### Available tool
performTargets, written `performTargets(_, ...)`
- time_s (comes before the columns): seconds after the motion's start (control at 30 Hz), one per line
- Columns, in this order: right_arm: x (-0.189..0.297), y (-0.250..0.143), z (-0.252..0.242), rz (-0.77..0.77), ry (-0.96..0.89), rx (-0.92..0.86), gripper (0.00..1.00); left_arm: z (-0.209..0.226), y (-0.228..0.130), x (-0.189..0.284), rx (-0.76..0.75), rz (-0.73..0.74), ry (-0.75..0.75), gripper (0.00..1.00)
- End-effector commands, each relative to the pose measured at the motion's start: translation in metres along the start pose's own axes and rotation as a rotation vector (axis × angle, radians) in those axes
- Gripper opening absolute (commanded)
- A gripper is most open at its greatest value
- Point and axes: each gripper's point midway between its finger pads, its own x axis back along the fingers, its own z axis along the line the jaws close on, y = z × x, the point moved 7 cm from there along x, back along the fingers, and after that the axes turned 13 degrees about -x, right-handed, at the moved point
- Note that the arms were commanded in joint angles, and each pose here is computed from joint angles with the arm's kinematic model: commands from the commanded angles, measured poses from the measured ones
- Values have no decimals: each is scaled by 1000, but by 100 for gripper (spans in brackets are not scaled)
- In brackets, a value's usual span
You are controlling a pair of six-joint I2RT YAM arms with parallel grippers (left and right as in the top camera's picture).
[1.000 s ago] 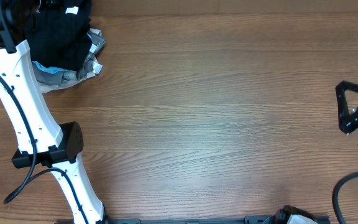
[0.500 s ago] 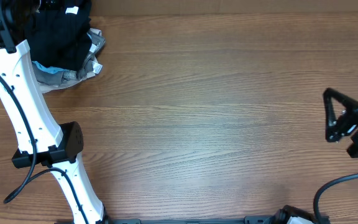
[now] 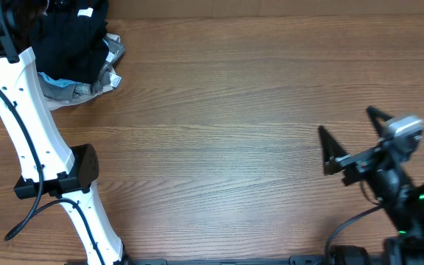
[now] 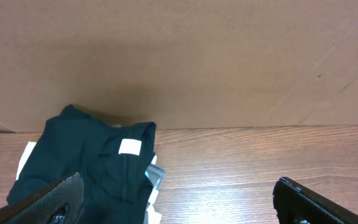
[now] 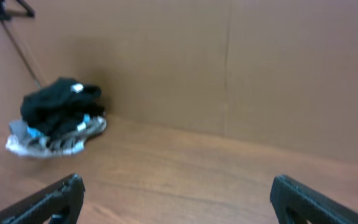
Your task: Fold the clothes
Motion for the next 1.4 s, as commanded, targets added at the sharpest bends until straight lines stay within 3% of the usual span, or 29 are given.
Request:
performTargets(0.0, -4, -32, -6, -42, 1, 29, 100, -1, 0, -3, 13, 1, -10, 100)
performTargets(0.27, -8, -88, -22, -223, 5, 101, 100, -1, 0, -3, 13, 1, -10, 100)
performTargets(0.57, -8, -119, -35, -259, -82, 77, 100, -1, 0, -3, 13, 1, -10, 100)
performTargets(1.07, -12, -164, -52, -221, -146, 56, 100, -1, 0, -3, 14, 1, -10, 100)
performTargets(1.2, -14, -180, -57, -131, -166, 33, 100, -1, 0, -3, 14, 1, -10, 100)
performTargets(1.37, -14, -180, -57, -130, -170, 28, 100, -1, 0, -3, 13, 1, -10, 100)
